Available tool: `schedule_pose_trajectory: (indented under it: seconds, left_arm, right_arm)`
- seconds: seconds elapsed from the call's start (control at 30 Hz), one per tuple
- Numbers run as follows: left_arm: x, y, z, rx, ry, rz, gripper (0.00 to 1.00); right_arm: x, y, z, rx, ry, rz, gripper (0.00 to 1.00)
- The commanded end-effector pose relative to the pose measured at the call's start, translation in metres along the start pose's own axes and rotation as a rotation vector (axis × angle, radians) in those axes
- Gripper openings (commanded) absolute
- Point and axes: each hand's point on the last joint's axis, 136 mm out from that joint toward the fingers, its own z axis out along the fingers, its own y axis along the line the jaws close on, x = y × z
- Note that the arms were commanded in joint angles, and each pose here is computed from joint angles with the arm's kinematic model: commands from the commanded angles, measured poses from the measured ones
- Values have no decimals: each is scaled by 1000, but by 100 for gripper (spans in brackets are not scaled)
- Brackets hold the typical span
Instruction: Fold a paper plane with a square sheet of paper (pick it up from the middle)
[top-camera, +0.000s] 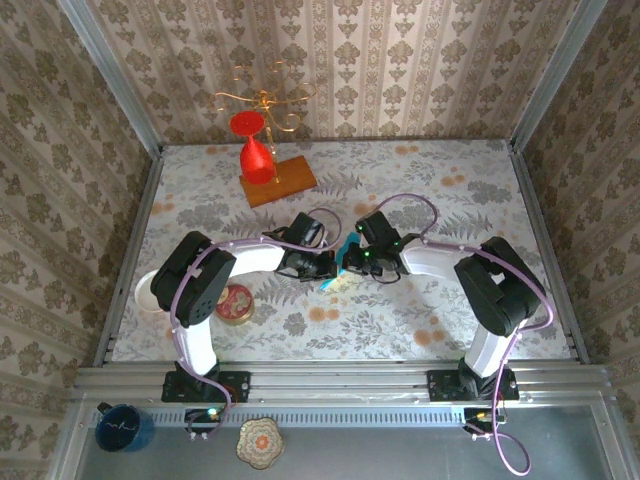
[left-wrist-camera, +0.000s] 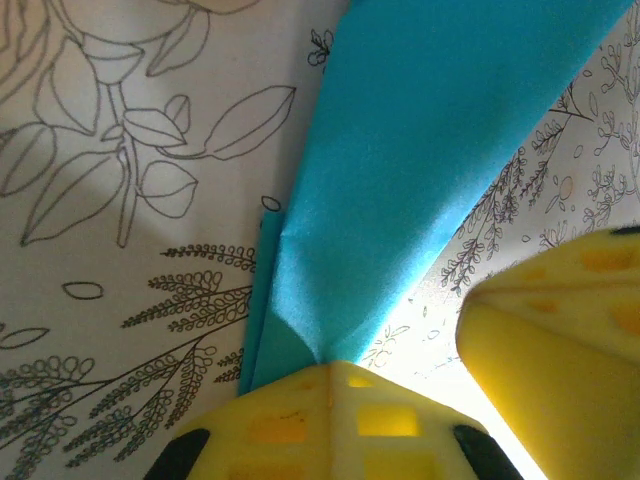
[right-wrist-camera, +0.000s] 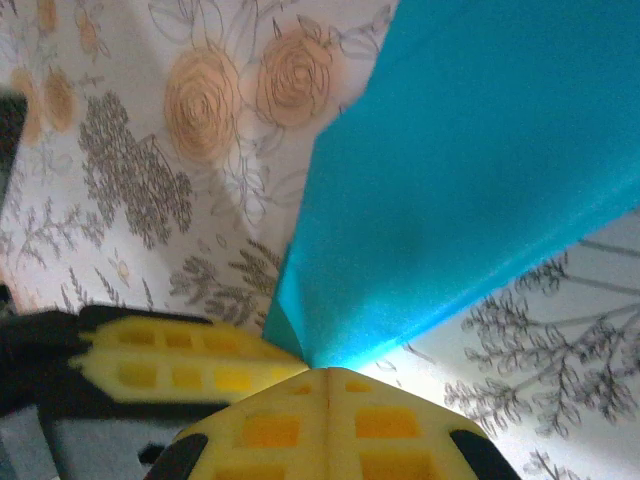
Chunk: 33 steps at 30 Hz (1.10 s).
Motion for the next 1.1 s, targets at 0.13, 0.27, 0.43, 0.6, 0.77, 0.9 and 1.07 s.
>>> schedule_pose_trajectory:
  seconds: [0.13,0.27,0.43,0.6,0.77,0.9,1.07]
  left_arm:
    - [46,46,11,-154,136,-95,0]
    - [46,46,10,-152,131,-100,0]
    - [47,47,9,-154,128,-108,0]
    - [49,49,9,-160,131,-120,0]
    - [54,54,9,-173,142,-134,0]
    - [58,57,10,-180,148,-143,0]
    - [62,60,9,-186,153,-148,0]
  right_arm:
    - [-12,12,18,-26,-3,19,1]
    - [-10,0,24,9,1,47,0]
    - [-6,-10,30,37,10,68,0]
    - [-3,-28,33,79,5,84,0]
    - [-13,-54,29,102,-26,104,0]
    - [-27,-78,22,124,-51,112,0]
    - [-44,-108,12,138,-85,156,0]
